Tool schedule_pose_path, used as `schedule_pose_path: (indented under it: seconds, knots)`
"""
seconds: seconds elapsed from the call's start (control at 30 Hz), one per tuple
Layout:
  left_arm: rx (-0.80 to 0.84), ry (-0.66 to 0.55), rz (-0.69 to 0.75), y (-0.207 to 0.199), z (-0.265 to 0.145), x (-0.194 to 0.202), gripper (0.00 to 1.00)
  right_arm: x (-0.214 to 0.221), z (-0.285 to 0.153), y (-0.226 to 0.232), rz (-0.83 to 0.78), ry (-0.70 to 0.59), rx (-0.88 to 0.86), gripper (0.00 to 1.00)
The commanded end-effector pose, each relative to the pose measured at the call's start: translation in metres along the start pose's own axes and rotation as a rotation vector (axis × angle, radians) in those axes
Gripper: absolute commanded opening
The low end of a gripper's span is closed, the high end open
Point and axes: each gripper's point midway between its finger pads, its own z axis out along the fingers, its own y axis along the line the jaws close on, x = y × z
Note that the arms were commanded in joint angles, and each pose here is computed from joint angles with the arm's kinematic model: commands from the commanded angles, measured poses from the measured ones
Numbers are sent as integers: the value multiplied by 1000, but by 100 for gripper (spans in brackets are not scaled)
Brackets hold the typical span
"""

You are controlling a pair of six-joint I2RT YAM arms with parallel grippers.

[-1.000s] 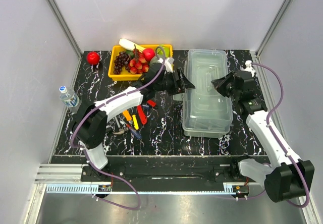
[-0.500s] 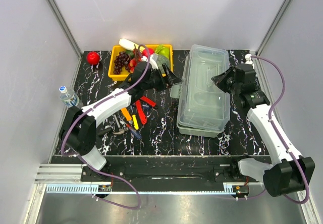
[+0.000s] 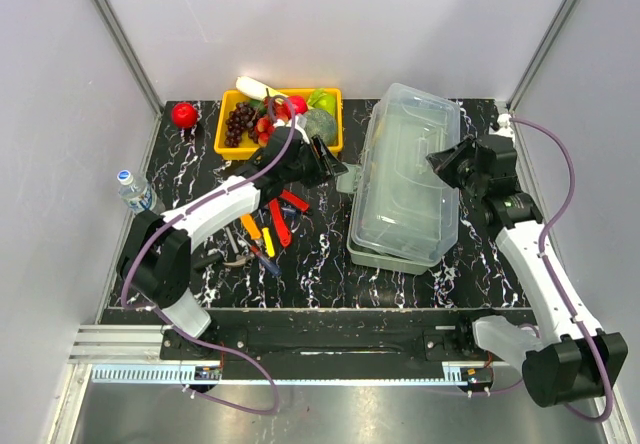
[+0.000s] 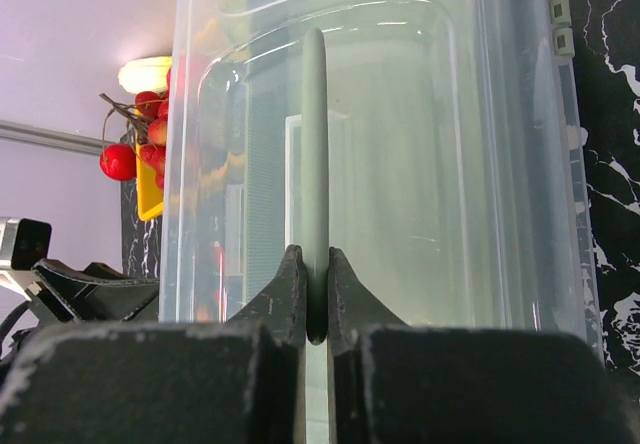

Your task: Pack the tool kit

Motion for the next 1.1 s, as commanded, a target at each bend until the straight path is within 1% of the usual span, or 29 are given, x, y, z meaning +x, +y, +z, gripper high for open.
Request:
schedule_pose_path:
  seconds: [0.0, 0.07, 0.2, 0.43, 0.63, 0.67, 0.73, 0.77, 0.83, 0.9, 0.93, 1.0, 1.07]
  knots:
    - [76, 9, 20, -12, -1, 2, 51, -49, -28, 56, 33, -164, -241, 0]
    - [137, 25, 39, -21, 0, 8, 50, -50, -28, 55, 47, -162, -251, 0]
    - [134, 86, 74, -16, 9, 23, 49, -49, -28, 59, 84, -144, -281, 0]
    - [245, 157, 159, -41, 20, 39, 49, -49, -28, 56, 118, -139, -293, 0]
    - [325, 126, 192, -56, 11, 36, 49, -54, -29, 49, 134, -162, -276, 0]
    - [345, 115, 199, -62, 8, 34, 49, -54, -28, 48, 133, -160, -271, 2]
    - [380, 97, 212, -70, 3, 30, 50, -54, -27, 42, 140, -160, -233, 14]
    - [401, 87, 219, -75, 0, 28, 51, -55, -25, 38, 146, -162, -201, 26]
    - [430, 75, 234, -82, -4, 27, 52, -59, -24, 31, 149, -160, -134, 41]
    - [445, 76, 248, -86, -5, 27, 52, -62, -24, 22, 153, -163, -69, 62]
    - [447, 78, 251, -87, -4, 27, 52, -65, -25, 18, 148, -176, -37, 68]
    - [462, 80, 261, -92, -5, 29, 52, -70, -27, 7, 133, -197, 32, 77]
    - [466, 79, 269, -96, -6, 30, 52, -77, -31, -3, 105, -222, 106, 80]
